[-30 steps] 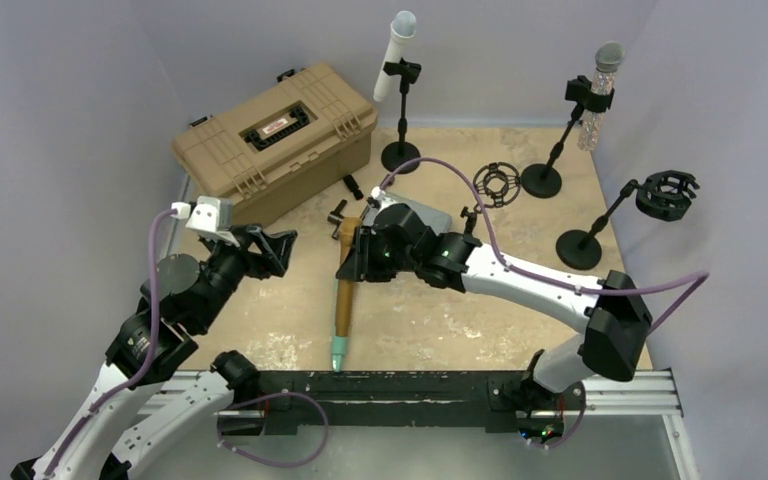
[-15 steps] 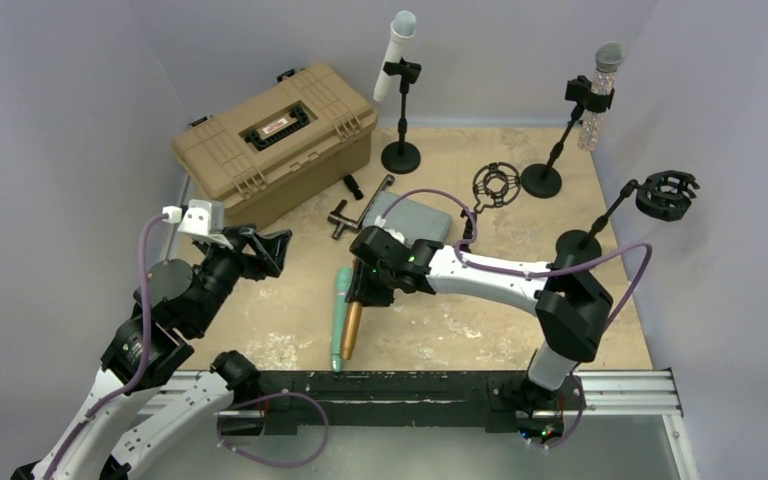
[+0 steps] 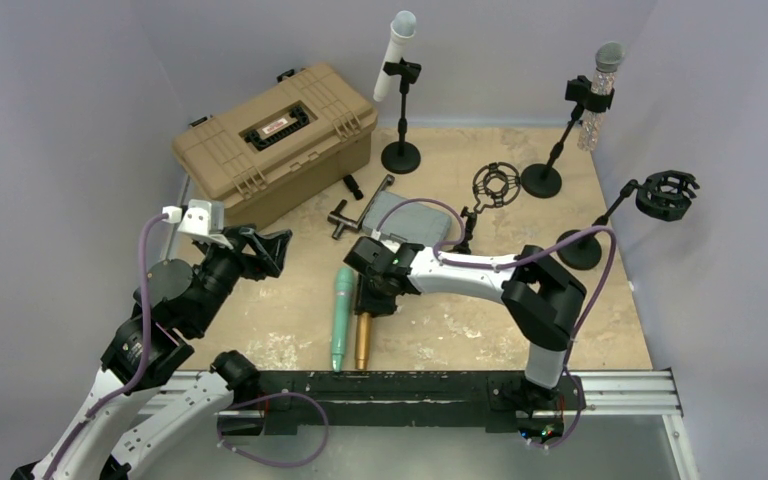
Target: Remove the microphone from the stand
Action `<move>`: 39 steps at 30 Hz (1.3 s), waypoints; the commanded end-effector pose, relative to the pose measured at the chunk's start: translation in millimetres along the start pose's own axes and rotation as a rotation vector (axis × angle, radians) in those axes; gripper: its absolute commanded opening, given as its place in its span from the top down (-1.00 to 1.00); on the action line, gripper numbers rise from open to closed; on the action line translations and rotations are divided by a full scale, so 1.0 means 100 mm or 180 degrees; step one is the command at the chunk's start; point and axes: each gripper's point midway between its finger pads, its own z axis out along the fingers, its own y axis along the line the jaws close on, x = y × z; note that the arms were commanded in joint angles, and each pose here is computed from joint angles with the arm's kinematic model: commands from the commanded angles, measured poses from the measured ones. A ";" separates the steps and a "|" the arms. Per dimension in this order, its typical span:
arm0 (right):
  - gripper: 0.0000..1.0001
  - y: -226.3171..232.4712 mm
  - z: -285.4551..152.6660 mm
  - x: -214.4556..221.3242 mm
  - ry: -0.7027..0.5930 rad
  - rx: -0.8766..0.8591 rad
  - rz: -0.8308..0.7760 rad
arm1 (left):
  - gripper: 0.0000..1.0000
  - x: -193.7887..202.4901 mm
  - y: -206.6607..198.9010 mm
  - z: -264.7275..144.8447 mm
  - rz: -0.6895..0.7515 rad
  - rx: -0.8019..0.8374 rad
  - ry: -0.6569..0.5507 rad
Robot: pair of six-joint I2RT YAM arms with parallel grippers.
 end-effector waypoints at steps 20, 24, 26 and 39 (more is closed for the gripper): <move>0.09 -0.01 0.07 -0.13 -0.0232 0.0040 0.0039 | -0.41 -0.02 0.00 0.01 -0.0049 -0.0006 -0.0036; -0.02 0.02 -0.03 -0.20 -0.0332 0.0028 0.0037 | -0.41 -0.02 0.00 0.01 -0.0054 -0.0003 -0.0033; -0.07 0.06 -0.10 -0.25 -0.0386 0.0001 -0.0015 | -0.41 -0.02 0.00 0.01 -0.0053 -0.0004 -0.0030; -0.32 0.40 -0.99 -0.83 -0.1224 -0.0338 -0.0604 | -0.42 -0.03 -0.02 0.03 -0.0035 0.0006 -0.0033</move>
